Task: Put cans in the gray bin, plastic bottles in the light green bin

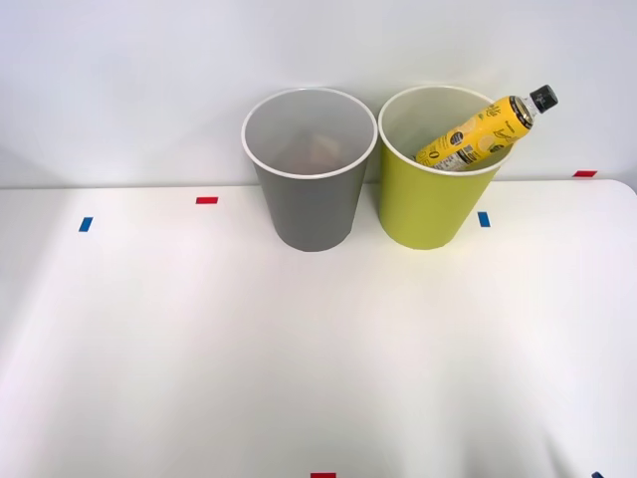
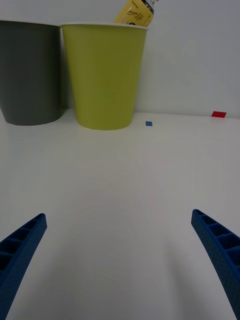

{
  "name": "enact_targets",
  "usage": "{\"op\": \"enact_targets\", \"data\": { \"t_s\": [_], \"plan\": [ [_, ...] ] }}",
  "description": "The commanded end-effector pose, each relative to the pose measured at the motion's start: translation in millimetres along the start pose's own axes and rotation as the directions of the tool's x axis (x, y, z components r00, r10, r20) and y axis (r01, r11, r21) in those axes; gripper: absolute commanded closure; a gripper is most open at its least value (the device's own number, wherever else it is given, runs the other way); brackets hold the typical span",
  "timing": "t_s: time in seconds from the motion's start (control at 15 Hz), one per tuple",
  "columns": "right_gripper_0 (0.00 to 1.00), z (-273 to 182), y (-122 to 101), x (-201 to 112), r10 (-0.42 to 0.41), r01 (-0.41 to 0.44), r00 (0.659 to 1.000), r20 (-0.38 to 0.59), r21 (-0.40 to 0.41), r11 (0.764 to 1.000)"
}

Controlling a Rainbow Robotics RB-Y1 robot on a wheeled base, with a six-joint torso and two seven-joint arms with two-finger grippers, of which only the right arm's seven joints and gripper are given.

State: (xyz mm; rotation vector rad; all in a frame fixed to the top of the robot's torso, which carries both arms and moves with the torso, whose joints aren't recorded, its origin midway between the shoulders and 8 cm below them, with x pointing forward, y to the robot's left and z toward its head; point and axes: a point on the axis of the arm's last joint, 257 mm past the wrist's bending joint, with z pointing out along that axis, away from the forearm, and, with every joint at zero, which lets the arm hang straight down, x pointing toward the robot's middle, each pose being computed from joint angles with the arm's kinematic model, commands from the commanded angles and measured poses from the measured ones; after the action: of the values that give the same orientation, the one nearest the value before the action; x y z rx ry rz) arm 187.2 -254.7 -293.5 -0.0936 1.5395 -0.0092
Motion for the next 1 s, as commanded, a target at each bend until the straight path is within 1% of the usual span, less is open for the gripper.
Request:
{"op": "enact_targets", "data": {
  "t_s": [0.07, 1.0],
  "plan": [
    [0.00, 0.0, 0.0, 0.0, 0.000, 0.000, 1.000, 0.000, 0.000, 1.000],
    [0.00, 0.0, 0.0, 0.0, 0.000, 0.000, 1.000, 0.000, 0.000, 1.000]
  ]
}}
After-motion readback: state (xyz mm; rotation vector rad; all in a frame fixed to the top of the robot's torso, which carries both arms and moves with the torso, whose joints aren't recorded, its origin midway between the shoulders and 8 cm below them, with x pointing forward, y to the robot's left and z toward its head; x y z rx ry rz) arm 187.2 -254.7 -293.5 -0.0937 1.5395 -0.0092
